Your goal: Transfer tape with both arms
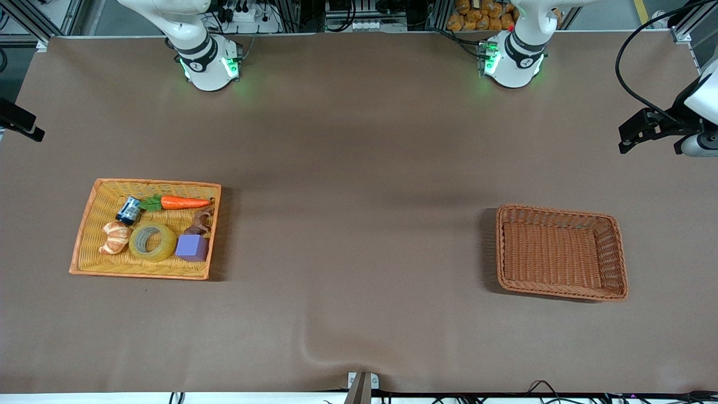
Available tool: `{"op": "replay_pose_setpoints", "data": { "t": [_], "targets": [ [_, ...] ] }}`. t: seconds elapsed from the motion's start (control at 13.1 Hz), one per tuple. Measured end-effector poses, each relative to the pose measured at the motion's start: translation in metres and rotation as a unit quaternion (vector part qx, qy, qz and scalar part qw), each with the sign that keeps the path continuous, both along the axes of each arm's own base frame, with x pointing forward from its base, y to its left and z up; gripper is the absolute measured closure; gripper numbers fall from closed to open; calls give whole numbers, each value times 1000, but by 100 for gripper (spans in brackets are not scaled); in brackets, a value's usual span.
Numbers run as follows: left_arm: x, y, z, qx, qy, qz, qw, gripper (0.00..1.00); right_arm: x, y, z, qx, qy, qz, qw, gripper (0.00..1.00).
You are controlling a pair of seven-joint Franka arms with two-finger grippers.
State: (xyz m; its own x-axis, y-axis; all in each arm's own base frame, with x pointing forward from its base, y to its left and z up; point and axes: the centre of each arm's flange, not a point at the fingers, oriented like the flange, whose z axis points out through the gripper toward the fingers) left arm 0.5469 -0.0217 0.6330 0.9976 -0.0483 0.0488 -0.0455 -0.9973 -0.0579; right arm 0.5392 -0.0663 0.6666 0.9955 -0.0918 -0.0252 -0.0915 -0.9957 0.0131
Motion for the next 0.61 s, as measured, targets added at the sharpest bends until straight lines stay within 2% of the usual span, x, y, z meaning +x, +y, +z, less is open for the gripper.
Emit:
{"op": "replay_pose_setpoints", "data": {
  "t": [0.61],
  "targets": [
    [0, -2, 0, 0, 2, -1, 1000, 0, 2, 0, -4, 0, 3, 0, 1000, 0]
  ]
}}
